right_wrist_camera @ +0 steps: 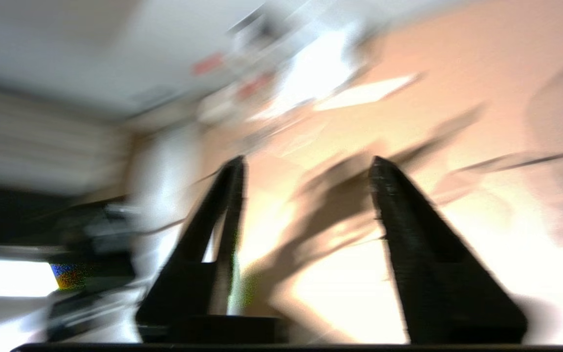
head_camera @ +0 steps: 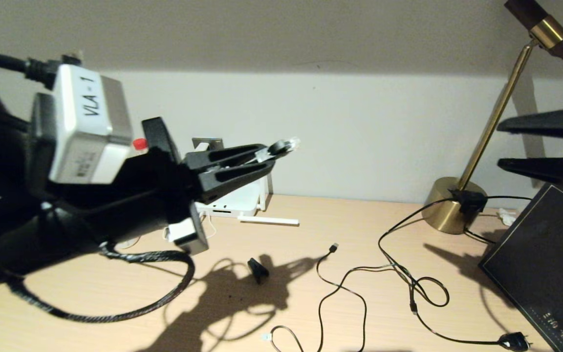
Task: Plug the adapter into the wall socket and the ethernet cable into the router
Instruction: Align cable and router interface
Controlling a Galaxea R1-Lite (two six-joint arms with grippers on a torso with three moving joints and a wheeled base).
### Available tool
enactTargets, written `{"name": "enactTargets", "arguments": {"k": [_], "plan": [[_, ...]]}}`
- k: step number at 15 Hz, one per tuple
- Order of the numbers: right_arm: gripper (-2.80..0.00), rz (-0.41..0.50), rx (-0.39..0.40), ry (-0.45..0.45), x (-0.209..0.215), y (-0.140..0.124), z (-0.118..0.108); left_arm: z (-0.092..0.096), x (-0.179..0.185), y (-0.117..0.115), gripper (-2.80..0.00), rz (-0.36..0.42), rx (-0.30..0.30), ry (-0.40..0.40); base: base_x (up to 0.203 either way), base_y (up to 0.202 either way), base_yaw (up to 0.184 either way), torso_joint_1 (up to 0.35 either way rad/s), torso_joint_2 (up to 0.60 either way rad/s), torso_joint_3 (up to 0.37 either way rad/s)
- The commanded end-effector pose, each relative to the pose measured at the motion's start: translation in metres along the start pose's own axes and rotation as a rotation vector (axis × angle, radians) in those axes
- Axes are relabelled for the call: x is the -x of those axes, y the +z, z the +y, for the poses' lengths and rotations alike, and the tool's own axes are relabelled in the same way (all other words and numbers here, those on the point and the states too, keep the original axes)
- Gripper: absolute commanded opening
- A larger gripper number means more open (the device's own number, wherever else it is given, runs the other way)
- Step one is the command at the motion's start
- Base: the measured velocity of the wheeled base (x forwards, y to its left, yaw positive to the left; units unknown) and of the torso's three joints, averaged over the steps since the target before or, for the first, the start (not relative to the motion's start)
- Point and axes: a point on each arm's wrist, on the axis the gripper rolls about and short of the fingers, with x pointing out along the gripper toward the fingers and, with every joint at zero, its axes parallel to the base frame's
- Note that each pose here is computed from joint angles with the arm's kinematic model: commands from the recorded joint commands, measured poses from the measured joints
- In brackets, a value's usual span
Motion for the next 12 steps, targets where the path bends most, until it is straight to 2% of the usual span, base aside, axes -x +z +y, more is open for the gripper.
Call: {"name": "enactTargets", "arguments": {"k": [1,3,4,5,6,7,9,10,12], "plan": [[-2.8,-0.217,0.247,-0.065,0.071,-0.04,0.0,-0.013,0.048,0.023,-2.8,0.071,0.312,0.106,0.0,0.0,0.0,0.0,0.0,0.0],[-2.8,-0.29,0.378,-0.094,0.11,-0.072,-0.007,-0.023,0.062,0.02,-2.8,0.165,0.615,0.136,0.0,0.0,0.0,0.0,0.0,0.0],[-2.8,-0.31,0.43,-0.117,0.127,-0.087,-0.012,-0.026,0.065,0.018,-2.8,0.183,0.732,0.146,0.0,0.0,0.0,0.0,0.0,0.0],[-2.8,-0.33,0.485,-0.149,0.14,-0.101,-0.018,-0.026,0.066,0.018,-2.8,0.187,0.824,0.154,0.0,0.0,0.0,0.0,0.0,0.0],[-2.8,-0.351,0.539,-0.182,0.15,-0.113,-0.024,-0.025,0.064,0.019,-2.8,0.186,0.888,0.163,0.0,0.0,0.0,0.0,0.0,0.0],[-2.8,-0.379,0.588,-0.251,0.155,-0.124,-0.034,-0.025,0.063,0.017,-2.8,0.196,0.931,0.172,0.0,0.0,0.0,0.0,0.0,0.0],[-2.8,-0.381,0.628,-0.431,0.149,-0.142,-0.063,-0.03,0.064,0.009,-2.8,0.24,0.948,0.193,0.0,0.0,0.0,0.0,0.0,0.0],[-2.8,-0.38,0.651,-0.47,0.146,-0.152,-0.077,-0.032,0.064,0.004,-2.8,0.266,0.954,0.214,0.0,0.0,0.0,0.0,0.0,0.0],[-2.8,-0.402,0.679,-0.522,0.133,-0.162,-0.099,-0.033,0.06,-0.004,-2.8,0.288,1.005,0.239,0.0,0.0,0.0,0.0,0.0,0.0]]}}
